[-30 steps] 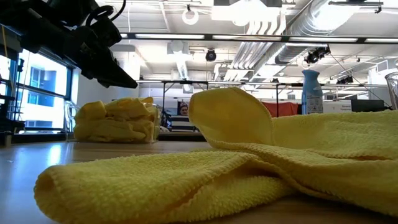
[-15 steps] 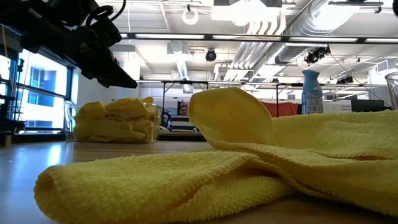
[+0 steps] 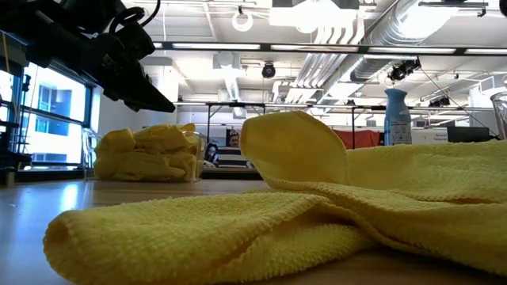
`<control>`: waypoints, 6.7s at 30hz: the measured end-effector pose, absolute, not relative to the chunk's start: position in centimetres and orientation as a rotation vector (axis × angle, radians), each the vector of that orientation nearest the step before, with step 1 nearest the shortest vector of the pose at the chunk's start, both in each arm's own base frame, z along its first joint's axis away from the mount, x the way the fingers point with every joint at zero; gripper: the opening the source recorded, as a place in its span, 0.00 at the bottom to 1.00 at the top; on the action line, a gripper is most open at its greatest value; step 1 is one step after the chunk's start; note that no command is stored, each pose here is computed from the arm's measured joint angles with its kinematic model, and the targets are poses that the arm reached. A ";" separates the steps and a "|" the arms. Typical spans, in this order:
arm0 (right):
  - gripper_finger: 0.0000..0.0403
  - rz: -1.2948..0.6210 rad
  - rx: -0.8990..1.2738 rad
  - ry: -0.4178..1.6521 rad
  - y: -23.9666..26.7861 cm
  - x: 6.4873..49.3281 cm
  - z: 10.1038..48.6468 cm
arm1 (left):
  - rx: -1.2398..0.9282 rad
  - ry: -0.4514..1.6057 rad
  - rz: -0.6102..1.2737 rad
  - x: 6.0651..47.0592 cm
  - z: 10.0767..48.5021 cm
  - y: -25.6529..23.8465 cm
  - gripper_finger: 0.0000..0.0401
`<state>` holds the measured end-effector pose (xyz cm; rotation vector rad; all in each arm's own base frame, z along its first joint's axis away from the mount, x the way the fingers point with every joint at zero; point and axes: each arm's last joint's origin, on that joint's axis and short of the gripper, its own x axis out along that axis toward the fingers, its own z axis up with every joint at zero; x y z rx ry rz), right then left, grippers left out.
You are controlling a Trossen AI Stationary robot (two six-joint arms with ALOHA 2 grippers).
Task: Sort microfiber towel by color & place in baskets
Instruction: Put the orange into the bottom transparent bin, then put the yellow towel into the top transparent bin
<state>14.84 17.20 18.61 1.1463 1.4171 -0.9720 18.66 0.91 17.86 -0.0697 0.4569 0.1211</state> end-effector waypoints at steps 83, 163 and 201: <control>0.04 -0.263 0.239 0.593 0.4 22.4 14.5 | 0.145 0.848 -0.122 37.5 20.3 -13.8 0.15; 0.04 -0.203 0.263 0.558 0.6 22.7 14.9 | 0.334 0.182 1.344 10.4 48.9 2.8 0.00; 0.04 -0.201 0.271 0.558 0.6 22.7 14.9 | -0.084 0.845 1.117 16.9 27.5 8.8 0.00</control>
